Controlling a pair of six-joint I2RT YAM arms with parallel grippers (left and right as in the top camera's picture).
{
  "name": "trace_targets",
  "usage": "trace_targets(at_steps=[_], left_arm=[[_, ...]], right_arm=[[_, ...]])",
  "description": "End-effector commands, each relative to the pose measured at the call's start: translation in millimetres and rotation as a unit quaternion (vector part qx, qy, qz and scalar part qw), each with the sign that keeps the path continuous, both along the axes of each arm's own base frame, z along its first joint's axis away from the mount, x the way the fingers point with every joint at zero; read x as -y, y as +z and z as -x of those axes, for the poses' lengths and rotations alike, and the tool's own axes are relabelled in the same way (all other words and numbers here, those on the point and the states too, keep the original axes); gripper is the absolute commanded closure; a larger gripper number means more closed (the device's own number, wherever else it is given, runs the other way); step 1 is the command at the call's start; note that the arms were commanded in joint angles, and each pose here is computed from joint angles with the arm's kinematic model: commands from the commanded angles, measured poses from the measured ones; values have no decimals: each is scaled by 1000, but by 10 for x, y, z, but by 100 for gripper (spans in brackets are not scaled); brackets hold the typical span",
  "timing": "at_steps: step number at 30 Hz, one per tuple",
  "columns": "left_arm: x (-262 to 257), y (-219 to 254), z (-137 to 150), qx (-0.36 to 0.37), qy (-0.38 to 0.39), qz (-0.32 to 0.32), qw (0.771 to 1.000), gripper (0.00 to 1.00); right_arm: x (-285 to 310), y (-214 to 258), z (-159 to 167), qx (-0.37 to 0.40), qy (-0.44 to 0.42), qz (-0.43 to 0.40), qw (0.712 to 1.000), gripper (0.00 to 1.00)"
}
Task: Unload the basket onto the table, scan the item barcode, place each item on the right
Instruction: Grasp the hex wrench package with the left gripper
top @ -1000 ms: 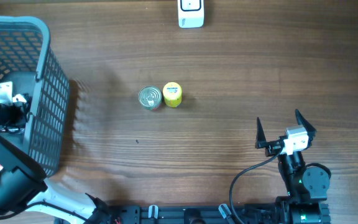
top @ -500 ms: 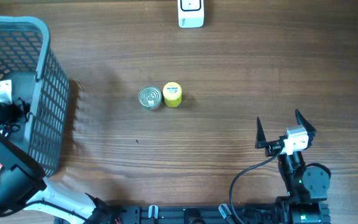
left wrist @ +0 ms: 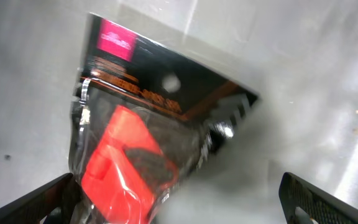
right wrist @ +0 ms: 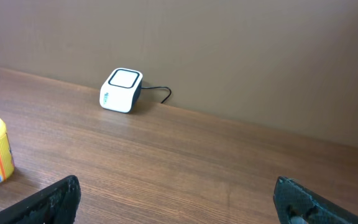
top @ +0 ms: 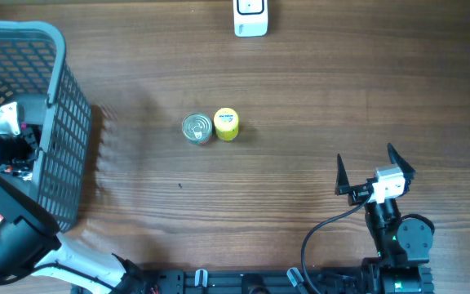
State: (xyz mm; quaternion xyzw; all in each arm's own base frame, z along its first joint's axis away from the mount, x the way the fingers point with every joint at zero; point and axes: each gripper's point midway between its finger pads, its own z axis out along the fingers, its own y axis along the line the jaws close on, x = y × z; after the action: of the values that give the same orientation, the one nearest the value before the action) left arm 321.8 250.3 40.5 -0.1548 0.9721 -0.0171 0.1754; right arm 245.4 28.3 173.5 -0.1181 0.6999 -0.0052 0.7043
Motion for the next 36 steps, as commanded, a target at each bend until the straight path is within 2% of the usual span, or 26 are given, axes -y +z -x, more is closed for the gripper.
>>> trace_targets(at_steps=[1,9,22,28,36], left_arm=[[147,-92,18,-1,15,46,999,0],[141,-98,36,-6,30,49,998,0],[-64,-149,210,-56,47,-11,997,0],[-60,-198,206,-58,46,-7,997,0],[16,-611,268,-94,43,29,994,0]], right_arm=[[13,5,-3,0,-5,-9,1000,0],[13,5,-3,0,-5,-9,1000,0],[13,5,-3,0,-5,-9,1000,0],[13,5,-3,0,-5,-9,1000,0],[13,5,-3,0,-5,-9,1000,0]])
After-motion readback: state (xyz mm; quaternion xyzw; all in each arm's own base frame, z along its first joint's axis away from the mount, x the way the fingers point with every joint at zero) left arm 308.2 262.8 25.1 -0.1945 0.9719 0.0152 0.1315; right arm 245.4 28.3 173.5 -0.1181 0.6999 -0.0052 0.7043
